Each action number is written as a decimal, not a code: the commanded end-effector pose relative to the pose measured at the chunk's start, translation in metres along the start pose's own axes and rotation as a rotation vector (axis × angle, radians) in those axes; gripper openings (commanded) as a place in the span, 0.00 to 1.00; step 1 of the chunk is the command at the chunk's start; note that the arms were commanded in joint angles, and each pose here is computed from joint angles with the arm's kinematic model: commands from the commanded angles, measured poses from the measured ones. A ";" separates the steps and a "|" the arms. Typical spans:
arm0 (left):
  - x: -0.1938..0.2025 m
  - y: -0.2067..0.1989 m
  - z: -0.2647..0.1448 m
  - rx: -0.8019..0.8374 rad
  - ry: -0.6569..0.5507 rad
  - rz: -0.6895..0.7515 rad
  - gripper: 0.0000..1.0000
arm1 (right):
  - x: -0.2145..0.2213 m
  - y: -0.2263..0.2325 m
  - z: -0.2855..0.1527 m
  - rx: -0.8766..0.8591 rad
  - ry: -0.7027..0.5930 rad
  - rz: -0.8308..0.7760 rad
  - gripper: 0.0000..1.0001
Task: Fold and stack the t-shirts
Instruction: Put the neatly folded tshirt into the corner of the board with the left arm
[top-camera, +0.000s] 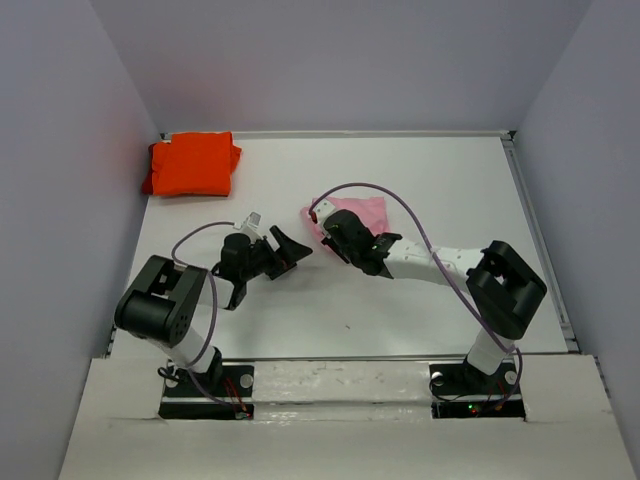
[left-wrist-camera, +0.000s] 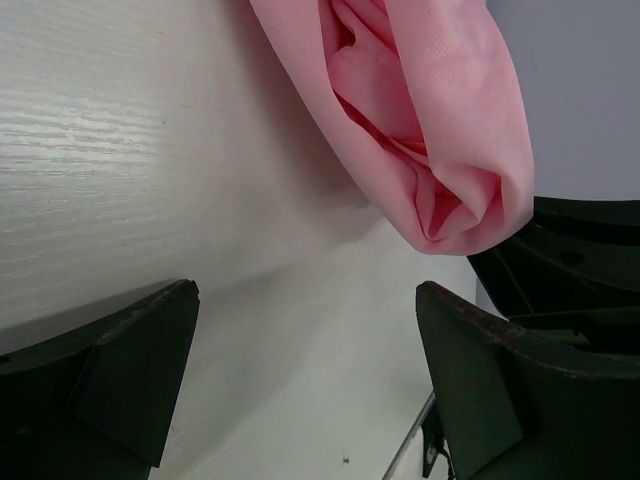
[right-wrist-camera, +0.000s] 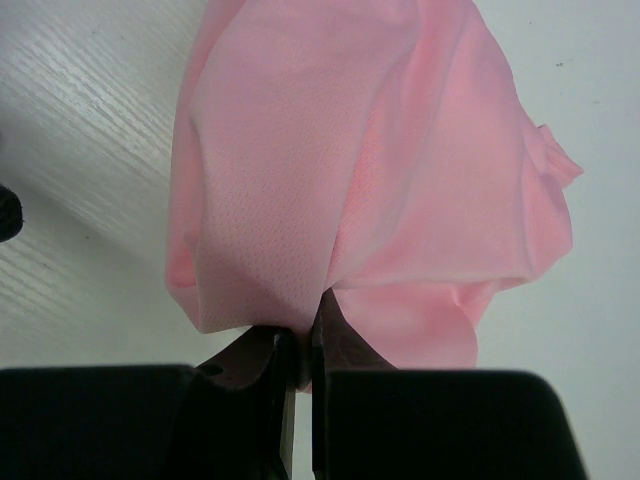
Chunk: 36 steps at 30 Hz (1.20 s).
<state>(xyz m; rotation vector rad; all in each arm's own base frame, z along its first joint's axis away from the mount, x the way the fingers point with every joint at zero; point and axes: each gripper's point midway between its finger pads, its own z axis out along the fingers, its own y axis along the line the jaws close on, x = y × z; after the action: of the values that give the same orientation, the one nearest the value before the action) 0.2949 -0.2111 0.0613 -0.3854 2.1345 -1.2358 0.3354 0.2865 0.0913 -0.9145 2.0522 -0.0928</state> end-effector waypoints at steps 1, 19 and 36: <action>-0.015 -0.049 -0.003 0.256 -0.067 -0.005 0.99 | -0.008 -0.003 0.001 0.009 -0.024 0.014 0.00; -0.017 -0.060 0.006 0.479 -0.096 -0.177 0.99 | 0.003 0.002 0.008 0.002 0.015 0.003 0.00; -0.052 -0.069 0.051 0.460 -0.123 -0.161 0.99 | 0.015 0.010 0.005 -0.037 0.030 0.026 0.00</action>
<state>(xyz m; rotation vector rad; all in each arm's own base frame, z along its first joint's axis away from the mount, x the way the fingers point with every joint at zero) 0.3497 -0.2519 0.0647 -0.6865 1.9880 -1.6501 0.3269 0.2848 0.0672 -0.9410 2.1094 -0.0807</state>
